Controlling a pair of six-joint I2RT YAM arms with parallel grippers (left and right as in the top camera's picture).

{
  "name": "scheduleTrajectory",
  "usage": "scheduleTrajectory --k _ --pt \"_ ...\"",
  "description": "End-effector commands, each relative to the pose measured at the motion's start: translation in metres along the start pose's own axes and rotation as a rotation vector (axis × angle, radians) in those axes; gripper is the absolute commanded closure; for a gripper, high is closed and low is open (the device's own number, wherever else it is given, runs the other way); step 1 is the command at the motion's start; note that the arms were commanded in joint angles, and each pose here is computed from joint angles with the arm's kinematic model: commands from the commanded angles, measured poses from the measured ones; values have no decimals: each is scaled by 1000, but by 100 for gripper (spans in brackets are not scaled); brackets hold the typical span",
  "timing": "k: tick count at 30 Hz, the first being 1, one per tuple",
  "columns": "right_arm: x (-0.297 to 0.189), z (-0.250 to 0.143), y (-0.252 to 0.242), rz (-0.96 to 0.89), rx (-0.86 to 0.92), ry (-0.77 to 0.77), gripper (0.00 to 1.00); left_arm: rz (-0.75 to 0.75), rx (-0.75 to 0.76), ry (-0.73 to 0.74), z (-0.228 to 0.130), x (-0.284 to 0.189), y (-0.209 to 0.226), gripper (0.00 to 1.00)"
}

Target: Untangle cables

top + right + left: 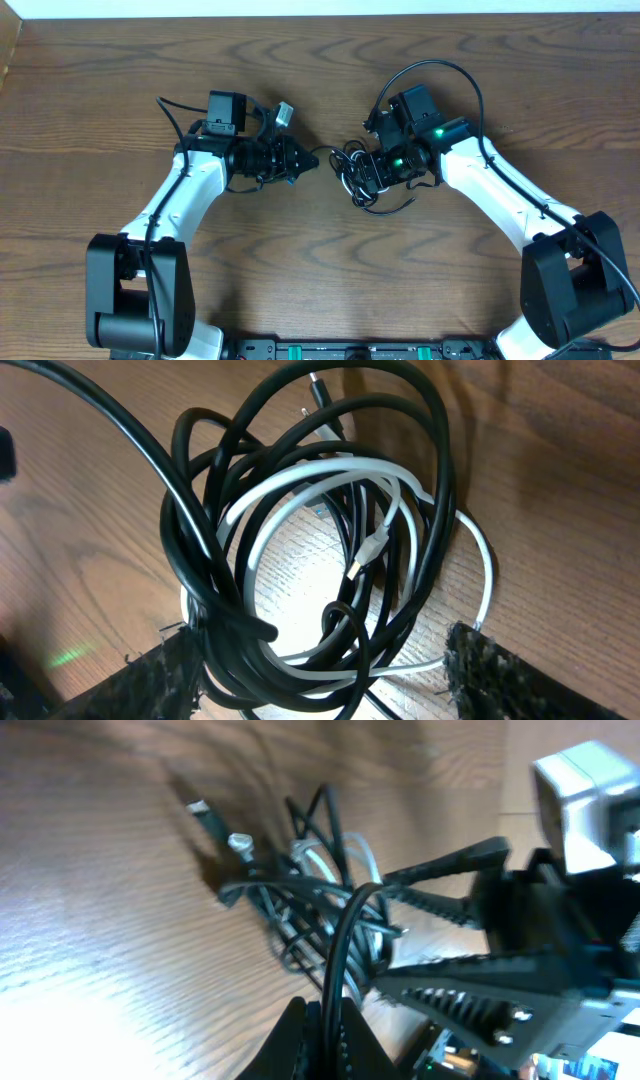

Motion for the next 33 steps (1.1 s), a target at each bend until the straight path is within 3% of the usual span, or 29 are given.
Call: scheduleTrajectory --k 1,10,16,25,30,33 --pt "-1 0 1 9 10 -4 28 109 -1 11 -4 -2 15 92" --pt "0 -5 6 57 -7 27 43 527 -119 138 -38 -20 62 92" --pt "6 -14 6 61 -7 51 59 537 -138 166 -47 -19 66 92" --pt "22 -29 24 97 -70 75 62 496 -66 122 -35 -6 55 92" --pt "24 -29 29 106 -87 64 78 473 -12 88 -27 10 42 92" --pt "26 -28 31 108 -90 52 80 466 37 57 -20 17 35 92"
Point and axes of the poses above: each gripper's point midway between its finger pads, its own x axis out along the fingers, its own y axis along the line the jaws close on, z = x × y, the point moved 5 cm from there along -x, back along the fingers, and after that the axes turned 10 degrees about x, right-handed, at the moved point
